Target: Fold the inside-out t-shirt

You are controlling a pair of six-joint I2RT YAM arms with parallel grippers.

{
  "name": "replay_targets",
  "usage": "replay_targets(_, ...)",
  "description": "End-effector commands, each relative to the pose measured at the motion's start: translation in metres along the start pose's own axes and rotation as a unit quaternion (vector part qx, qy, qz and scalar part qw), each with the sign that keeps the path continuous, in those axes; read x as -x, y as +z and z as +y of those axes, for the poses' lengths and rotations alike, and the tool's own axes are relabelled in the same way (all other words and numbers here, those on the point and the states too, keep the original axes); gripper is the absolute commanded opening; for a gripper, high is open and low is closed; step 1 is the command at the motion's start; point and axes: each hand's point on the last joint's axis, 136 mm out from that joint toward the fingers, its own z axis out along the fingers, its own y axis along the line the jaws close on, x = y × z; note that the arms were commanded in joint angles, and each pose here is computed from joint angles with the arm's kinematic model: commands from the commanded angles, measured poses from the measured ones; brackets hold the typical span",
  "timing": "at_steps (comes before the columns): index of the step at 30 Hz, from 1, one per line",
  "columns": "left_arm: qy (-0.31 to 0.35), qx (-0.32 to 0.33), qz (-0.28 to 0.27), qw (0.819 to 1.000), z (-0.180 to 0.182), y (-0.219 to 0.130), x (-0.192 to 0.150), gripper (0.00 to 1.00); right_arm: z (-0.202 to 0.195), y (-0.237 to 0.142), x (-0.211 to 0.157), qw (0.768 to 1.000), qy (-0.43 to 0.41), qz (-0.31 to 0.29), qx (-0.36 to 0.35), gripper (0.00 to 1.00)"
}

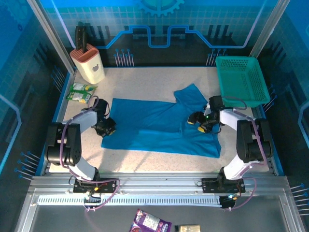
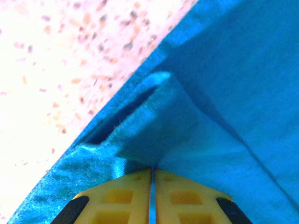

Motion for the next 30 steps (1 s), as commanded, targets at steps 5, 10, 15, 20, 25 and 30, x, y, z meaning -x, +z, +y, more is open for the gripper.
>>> replay_targets(5,0.084,-0.041,-0.045,0.995,-0.036,-0.039,0.029,0.13,0.038,-0.042,0.028,0.995,-0.096,-0.035,-0.005,0.71)
replay_targets(10,0.171,-0.024,-0.083,0.982,-0.073,-0.059,0.077,0.22,0.039,-0.055,0.063,0.981,-0.175,-0.054,-0.072,0.68)
replay_targets(15,0.218,0.060,-0.100,0.969,-0.084,-0.051,0.126,0.25,0.049,-0.058,0.085,0.974,-0.204,-0.065,-0.080,0.67)
replay_targets(20,0.244,0.087,-0.079,0.963,-0.098,-0.022,0.153,0.25,0.056,-0.058,0.103,0.971,-0.211,-0.074,-0.086,0.66)
replay_targets(25,0.267,0.067,-0.045,0.960,-0.115,-0.002,0.158,0.27,0.062,-0.057,0.108,0.973,-0.208,-0.074,-0.075,0.66)
replay_targets(30,0.280,0.084,-0.034,0.956,-0.115,0.009,0.166,0.27,0.064,-0.057,0.106,0.974,-0.206,-0.072,-0.070,0.66)
